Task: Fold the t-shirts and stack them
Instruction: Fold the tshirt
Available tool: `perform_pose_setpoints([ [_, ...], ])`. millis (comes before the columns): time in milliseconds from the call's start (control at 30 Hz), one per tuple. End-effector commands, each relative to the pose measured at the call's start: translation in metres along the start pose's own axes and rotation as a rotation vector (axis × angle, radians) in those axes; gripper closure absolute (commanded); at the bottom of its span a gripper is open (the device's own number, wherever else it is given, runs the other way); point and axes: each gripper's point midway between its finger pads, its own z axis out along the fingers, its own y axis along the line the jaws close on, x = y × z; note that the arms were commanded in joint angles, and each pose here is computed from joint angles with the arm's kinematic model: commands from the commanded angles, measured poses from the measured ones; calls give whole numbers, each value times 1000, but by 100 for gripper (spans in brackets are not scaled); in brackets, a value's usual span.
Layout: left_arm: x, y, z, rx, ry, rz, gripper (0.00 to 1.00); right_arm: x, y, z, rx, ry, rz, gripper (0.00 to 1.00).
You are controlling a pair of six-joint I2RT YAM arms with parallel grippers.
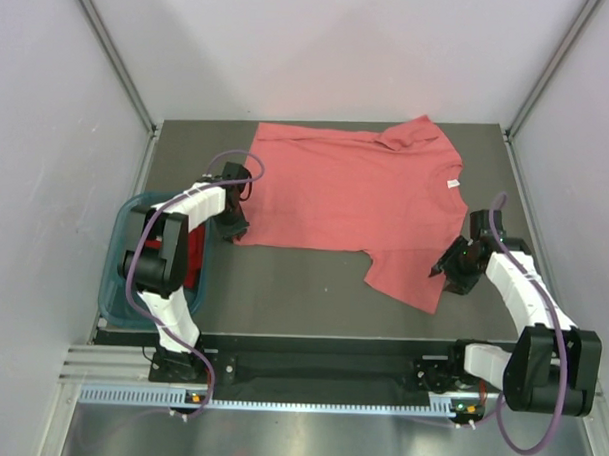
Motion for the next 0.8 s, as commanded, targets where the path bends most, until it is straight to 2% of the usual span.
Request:
perform_pose_setpoints([
  [0,-14,1,-4,-3,-48,-5,76,-7,-4,5,18,-19,53,50],
  [100,-14,1,-5,1,-47,1,82,-2,-9,12,22,6,91,52],
  [233,-12,3,-6,1,-47,11,85,5,-14,21,35,36,105,58],
  [333,-9,5,-7,-2,-46,22,89,13,-18,22,45,64,104,59],
  [767,-7,5,-4,12,-44,46,93,41,-38,29,120,99,73,60],
])
